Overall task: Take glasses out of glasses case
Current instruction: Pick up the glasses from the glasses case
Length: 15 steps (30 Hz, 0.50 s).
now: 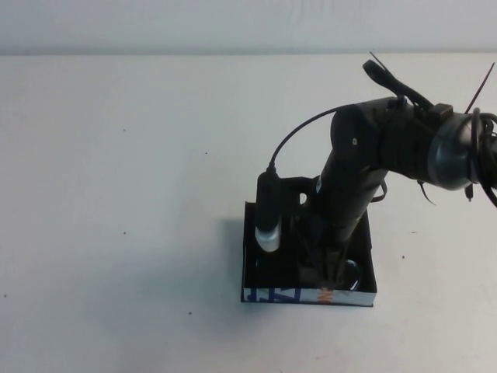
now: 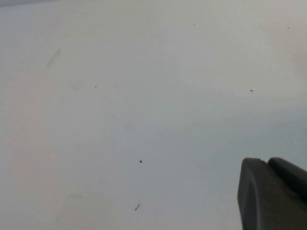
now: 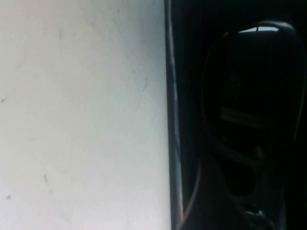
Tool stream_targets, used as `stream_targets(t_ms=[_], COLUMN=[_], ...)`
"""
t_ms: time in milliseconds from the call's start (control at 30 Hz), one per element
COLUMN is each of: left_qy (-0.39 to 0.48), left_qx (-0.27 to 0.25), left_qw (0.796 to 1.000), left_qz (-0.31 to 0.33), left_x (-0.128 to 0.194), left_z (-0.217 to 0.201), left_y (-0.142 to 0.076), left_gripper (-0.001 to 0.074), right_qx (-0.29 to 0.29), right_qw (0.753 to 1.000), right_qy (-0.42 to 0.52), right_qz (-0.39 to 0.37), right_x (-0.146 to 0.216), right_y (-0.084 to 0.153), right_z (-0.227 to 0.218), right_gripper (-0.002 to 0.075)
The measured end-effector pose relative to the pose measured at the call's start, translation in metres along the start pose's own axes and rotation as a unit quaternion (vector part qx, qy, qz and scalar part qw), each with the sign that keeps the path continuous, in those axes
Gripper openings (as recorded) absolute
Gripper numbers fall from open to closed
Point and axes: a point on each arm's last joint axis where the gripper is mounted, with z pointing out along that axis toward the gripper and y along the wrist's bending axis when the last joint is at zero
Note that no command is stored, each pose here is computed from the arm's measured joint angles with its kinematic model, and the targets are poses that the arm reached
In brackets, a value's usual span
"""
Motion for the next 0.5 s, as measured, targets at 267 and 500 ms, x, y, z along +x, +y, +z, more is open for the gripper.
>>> stream_targets(t_ms=[267, 500], left_qy=[0.000, 0.000], left_qx=[0.000, 0.000], left_qw=[1.000, 1.000], left_qz=[0.000, 0.000], left_x=[0.000, 0.000], left_z=[0.000, 0.000], left_y=[0.000, 0.000], left_gripper=[-0.0004, -0.0004], right_qx=[-0.006, 0.004], right_qw=[1.000, 0.999], right_qy=[0.006, -0.001], right_qz=[0.004, 0.050], right_x=[0.001, -0.003], right_y=[-0.004, -0.005], right_z=[0.017, 0.006], right_gripper=[0.0350, 0.0092])
